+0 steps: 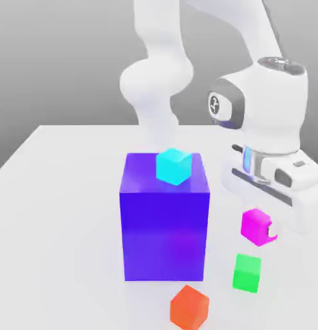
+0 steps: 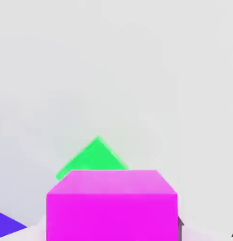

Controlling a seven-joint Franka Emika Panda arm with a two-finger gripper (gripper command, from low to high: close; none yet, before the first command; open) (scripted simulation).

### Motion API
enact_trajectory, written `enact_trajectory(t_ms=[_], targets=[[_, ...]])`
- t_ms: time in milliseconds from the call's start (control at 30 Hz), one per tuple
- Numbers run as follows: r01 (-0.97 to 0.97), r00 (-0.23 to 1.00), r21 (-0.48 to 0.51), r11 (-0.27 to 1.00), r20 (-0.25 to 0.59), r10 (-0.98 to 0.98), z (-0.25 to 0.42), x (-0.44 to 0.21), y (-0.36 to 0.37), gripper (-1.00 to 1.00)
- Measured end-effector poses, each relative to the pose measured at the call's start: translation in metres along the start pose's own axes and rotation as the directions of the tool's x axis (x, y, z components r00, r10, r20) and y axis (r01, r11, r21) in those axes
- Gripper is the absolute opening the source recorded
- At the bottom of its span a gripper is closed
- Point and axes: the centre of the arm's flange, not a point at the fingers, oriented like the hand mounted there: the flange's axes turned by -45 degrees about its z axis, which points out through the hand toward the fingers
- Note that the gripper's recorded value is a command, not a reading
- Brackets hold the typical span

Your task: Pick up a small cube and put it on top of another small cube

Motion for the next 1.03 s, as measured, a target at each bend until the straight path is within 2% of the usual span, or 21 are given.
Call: enact_trajectory(t_ms=[433,933,967,1033], targets=[[-0.001,1.0,-0.016,1.0,0.023,0.001,0.014,-0.003,0.003,-1.0],[-0.002,1.0,0.056,0.998,0.002,0.002,0.076,-0.001,-0.012,-1.0],[-0.004,1.0,0.063,0.998,-0.002,0.004,0.081,-0.001,-0.014,1.0],[-0.004,1.0,0.063,0.998,-0.002,0.004,0.081,-0.001,-0.014,1.0]])
